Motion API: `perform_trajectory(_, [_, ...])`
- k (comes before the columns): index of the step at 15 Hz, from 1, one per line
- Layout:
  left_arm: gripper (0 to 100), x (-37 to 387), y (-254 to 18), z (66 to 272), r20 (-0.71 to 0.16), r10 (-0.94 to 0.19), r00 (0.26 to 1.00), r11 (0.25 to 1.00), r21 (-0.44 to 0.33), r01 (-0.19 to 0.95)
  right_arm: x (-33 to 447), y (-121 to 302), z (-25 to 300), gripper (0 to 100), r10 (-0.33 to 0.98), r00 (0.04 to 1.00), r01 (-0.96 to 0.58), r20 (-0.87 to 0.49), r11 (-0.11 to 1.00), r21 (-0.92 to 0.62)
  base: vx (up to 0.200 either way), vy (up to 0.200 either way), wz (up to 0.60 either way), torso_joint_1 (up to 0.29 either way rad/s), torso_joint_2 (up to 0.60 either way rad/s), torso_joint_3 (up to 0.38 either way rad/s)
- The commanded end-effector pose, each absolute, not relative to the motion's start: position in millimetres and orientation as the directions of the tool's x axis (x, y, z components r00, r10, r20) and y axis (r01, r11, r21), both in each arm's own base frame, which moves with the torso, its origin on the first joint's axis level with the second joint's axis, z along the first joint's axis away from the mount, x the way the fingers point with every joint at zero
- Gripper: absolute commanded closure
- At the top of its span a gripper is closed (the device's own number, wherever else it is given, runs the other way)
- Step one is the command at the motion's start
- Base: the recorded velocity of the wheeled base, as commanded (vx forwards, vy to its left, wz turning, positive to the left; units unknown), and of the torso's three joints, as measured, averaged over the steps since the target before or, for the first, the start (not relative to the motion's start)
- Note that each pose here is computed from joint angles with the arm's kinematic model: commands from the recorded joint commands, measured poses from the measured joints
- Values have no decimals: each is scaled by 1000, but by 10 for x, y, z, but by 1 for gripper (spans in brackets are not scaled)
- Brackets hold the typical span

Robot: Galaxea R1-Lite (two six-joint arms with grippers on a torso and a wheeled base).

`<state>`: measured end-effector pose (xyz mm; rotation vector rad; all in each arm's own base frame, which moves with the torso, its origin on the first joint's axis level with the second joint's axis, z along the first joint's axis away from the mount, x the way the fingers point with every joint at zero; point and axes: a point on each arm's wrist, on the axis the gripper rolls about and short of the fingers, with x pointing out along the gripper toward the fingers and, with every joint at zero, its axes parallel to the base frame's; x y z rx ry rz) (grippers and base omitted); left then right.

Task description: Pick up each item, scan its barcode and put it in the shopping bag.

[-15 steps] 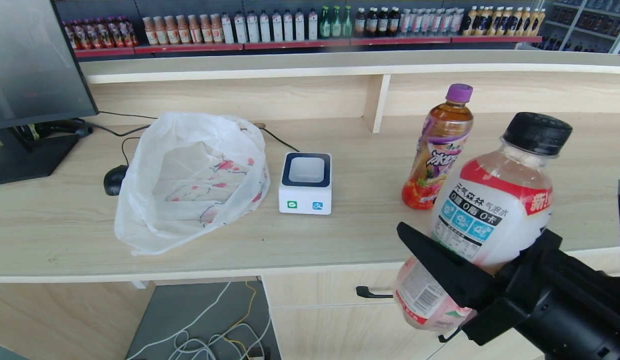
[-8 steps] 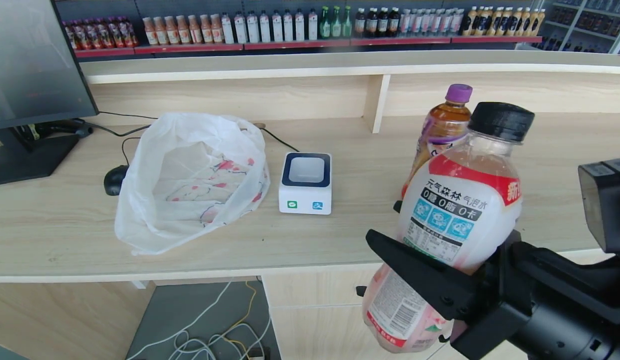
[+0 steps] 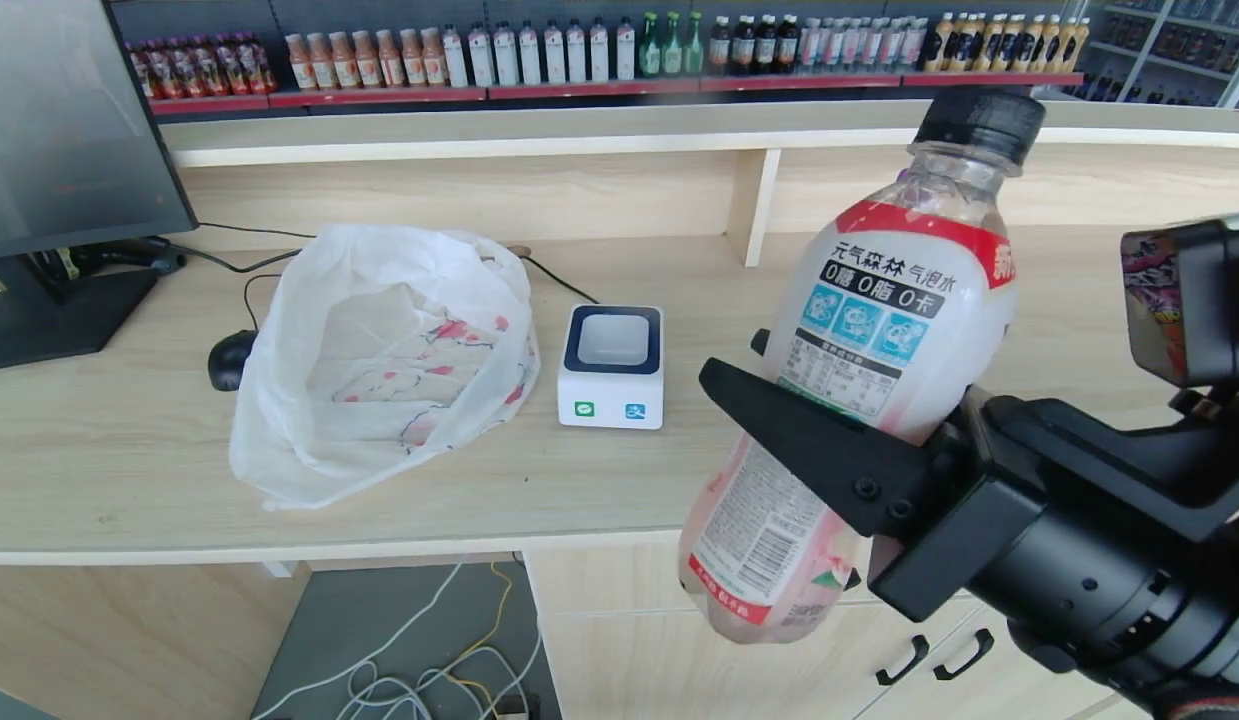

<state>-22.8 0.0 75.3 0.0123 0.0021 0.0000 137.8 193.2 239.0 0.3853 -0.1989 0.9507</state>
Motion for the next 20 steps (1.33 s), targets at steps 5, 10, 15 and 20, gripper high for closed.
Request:
perform_trajectory(5, [0, -228, 0, 753, -2, 0, 1000, 1000, 12, 0, 1532, 1888, 2576, 100, 728, 560, -829, 397, 491, 269, 0, 0, 0, 0, 0, 0])
perform_trajectory(10, [0, -228, 0, 753, -2, 0, 1000, 1000, 12, 0, 1590, 1847, 2682, 100, 698, 570, -822, 433, 490, 292, 0, 0, 0, 0, 0, 0])
perform_trajectory(15, [0, -228, 0, 753, -2, 0, 1000, 1000, 12, 0, 1593, 1850, 2674, 100, 699, 571, -821, 430, 490, 292, 0, 0, 0, 0, 0, 0])
perform_trajectory(20, [0, -228, 0, 753, -2, 0, 1000, 1000, 12, 0, 1595, 1853, 2670, 100, 700, 571, -821, 429, 491, 292, 0, 0, 0, 0, 0, 0])
